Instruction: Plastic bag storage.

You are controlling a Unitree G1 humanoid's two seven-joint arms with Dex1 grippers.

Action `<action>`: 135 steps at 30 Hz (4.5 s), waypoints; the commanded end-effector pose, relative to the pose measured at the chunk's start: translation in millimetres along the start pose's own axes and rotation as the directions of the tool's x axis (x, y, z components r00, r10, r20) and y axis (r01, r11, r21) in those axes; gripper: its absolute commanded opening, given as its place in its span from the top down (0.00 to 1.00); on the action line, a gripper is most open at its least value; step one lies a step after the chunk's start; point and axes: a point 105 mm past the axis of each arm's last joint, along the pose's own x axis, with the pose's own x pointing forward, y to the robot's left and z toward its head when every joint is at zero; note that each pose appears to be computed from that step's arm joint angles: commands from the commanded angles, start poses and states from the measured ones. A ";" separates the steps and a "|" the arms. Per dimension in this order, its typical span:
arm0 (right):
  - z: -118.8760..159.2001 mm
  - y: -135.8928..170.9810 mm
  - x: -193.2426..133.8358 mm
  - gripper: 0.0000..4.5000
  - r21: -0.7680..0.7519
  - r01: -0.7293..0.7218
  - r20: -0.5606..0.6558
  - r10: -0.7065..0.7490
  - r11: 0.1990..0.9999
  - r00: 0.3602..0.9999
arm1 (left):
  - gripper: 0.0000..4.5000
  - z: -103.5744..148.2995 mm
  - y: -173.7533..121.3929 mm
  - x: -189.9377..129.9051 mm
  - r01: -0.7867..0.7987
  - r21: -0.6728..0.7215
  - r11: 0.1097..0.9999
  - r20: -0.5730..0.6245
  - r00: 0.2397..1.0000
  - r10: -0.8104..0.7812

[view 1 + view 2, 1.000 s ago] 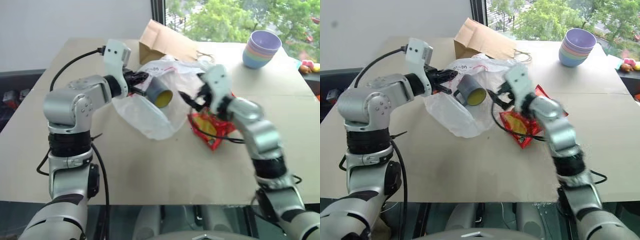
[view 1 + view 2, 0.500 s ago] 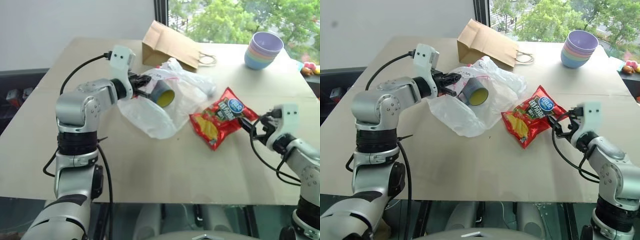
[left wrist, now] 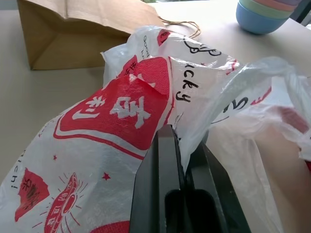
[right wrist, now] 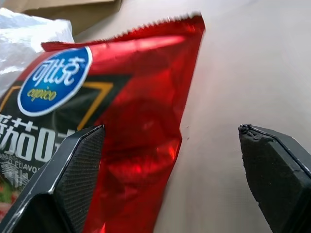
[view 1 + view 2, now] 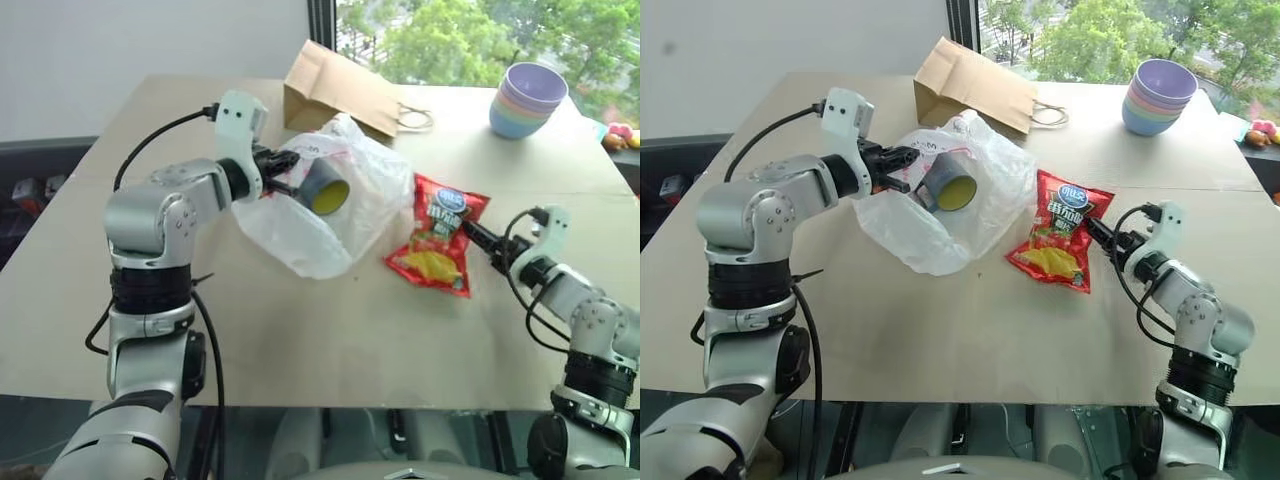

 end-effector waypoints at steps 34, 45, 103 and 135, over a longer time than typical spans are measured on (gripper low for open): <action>-32.6 52.9 -41.8 0.82 -0.600 -0.182 -0.191 0.082 0.779 0.978 | 1.00 10.8 -0.3 -12.0 -0.010 0.015 1.000 0.038 0.999 0.009; -32.5 116.6 -76.6 0.82 -0.575 -0.495 -0.355 0.346 0.651 0.868 | 1.00 20.3 -5.0 -5.5 0.016 0.023 1.000 0.052 0.999 -0.017; -57.6 139.8 -44.6 0.99 -0.573 -0.774 -0.735 0.247 0.271 0.631 | 1.00 25.8 -26.6 -8.5 0.152 0.089 0.984 0.060 0.986 -0.158; -36.1 196.3 58.7 0.99 -0.366 -0.632 -0.495 0.433 0.683 0.754 | 1.00 -11.0 -32.0 -53.6 0.297 0.093 0.950 -0.068 0.954 -0.292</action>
